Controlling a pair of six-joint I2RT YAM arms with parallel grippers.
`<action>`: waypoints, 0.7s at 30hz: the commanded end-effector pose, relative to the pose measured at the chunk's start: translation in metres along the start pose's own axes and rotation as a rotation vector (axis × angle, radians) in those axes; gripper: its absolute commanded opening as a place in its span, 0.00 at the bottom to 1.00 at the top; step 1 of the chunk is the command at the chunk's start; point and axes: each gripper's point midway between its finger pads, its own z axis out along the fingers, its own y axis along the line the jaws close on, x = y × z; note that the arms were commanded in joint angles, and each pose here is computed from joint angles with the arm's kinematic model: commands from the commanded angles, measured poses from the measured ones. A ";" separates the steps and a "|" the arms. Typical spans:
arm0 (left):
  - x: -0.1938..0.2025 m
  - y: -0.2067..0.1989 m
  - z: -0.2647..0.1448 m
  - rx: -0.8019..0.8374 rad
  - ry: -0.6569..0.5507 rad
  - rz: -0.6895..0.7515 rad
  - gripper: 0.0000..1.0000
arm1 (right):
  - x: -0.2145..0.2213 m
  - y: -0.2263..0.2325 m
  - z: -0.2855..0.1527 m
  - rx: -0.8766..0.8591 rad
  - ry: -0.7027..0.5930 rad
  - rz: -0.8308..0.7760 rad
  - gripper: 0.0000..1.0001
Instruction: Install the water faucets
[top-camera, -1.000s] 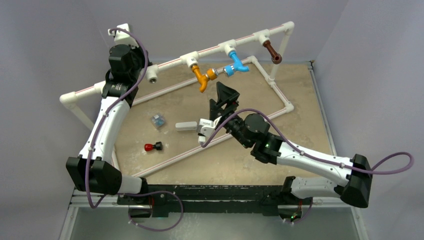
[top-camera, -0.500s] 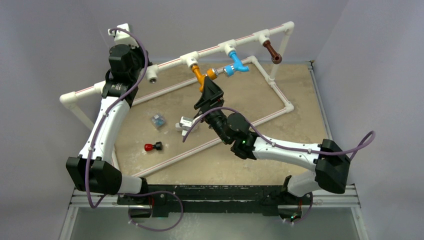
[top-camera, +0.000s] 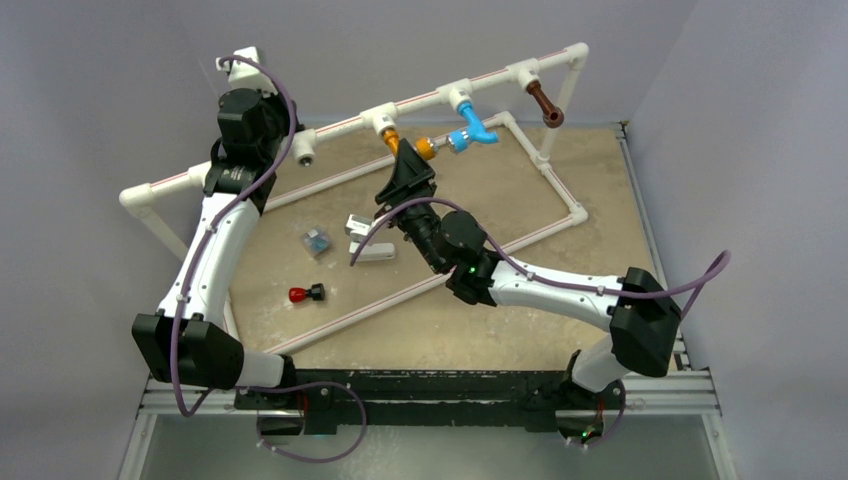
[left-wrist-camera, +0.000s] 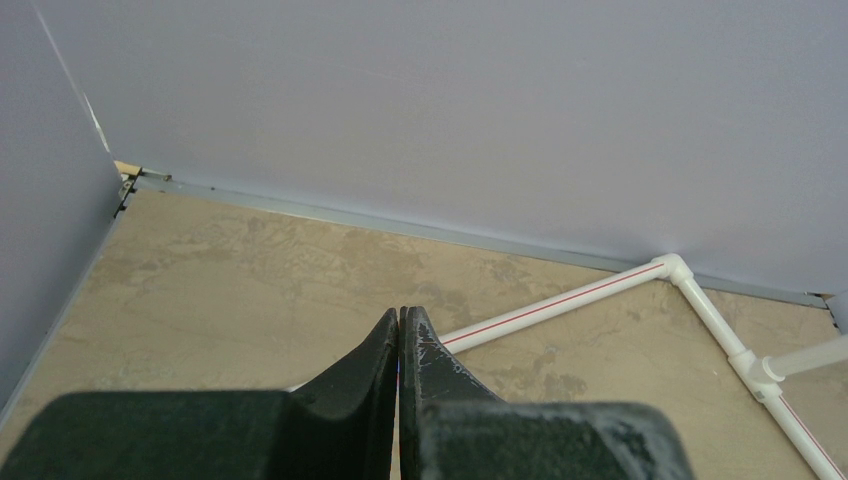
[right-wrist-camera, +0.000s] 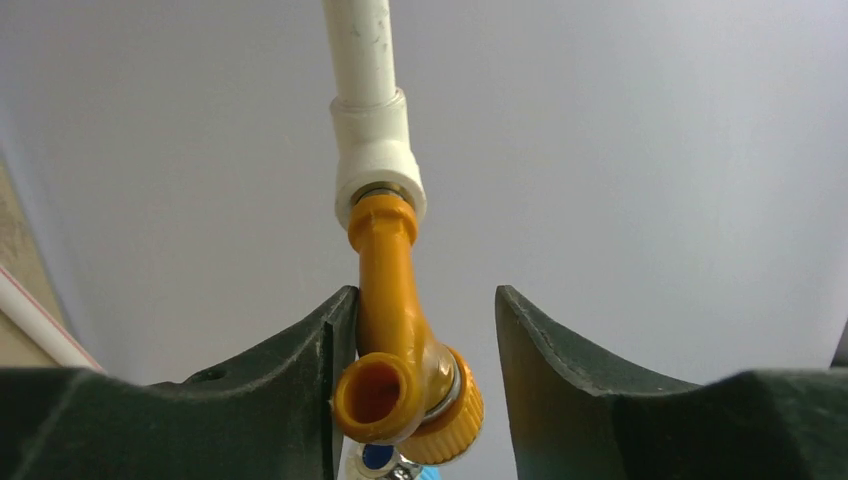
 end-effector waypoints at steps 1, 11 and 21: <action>0.086 0.018 0.003 -0.046 0.274 0.039 0.00 | 0.020 -0.035 0.005 0.093 0.062 0.083 0.47; 0.087 0.018 0.004 -0.043 0.276 0.034 0.00 | 0.033 -0.020 0.007 0.089 0.128 0.344 0.00; 0.088 0.018 0.004 -0.043 0.280 0.032 0.00 | 0.011 -0.013 0.014 0.107 0.083 1.089 0.00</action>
